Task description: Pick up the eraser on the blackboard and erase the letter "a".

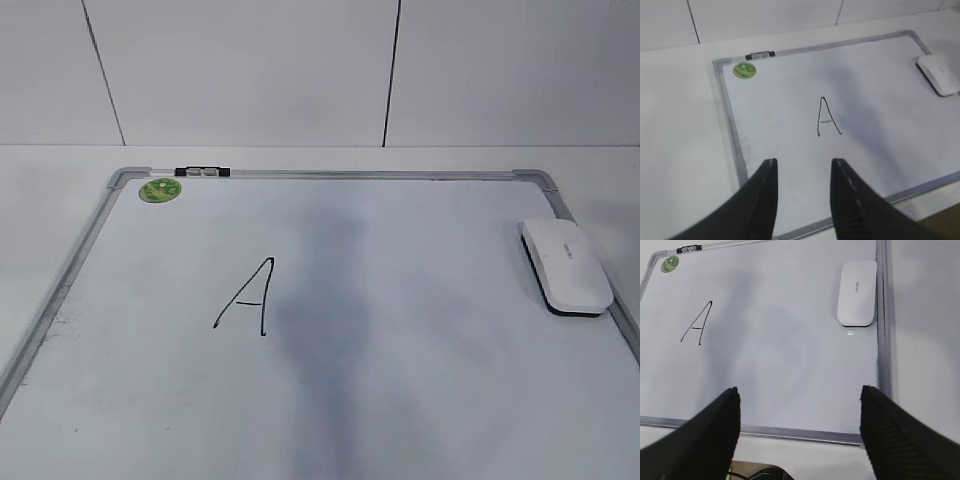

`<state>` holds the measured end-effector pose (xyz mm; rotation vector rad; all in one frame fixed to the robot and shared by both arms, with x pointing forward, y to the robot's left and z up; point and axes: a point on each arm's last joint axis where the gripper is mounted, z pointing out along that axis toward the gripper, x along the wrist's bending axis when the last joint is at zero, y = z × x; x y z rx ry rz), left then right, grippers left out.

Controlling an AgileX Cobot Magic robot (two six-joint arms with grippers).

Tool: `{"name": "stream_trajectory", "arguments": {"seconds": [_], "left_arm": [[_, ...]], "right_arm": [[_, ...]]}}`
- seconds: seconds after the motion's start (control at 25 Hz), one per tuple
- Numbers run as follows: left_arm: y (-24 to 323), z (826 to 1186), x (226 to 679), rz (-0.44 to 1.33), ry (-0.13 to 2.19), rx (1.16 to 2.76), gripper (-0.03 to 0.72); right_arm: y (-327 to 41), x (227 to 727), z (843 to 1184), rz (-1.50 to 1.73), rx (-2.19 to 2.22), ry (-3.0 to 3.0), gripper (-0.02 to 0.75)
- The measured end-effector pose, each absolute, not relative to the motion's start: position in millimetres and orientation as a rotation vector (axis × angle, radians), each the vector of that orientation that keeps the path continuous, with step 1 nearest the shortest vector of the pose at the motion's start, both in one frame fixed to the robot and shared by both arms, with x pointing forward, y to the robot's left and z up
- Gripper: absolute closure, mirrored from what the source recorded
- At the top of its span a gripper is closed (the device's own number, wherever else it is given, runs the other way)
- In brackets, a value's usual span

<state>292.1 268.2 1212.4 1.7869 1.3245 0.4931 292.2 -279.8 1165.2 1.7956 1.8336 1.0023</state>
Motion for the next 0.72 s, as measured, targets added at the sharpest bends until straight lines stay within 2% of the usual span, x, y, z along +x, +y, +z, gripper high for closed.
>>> {"name": "stream_trajectory", "arguments": {"seconds": [0.36,0.72], "left_arm": [[273.1,1159.6,258.4,0.458,1.304,1.832,0.421],[275.4,1117.0,247.4,0.425,1.331,1.869,0.445]], "right_arm": [[-287.5,260.0,1147.5,1.013,1.727,1.778,0.145],[-290.5,248.5,1108.9,0.965,1.749,1.794,0.145]]}}
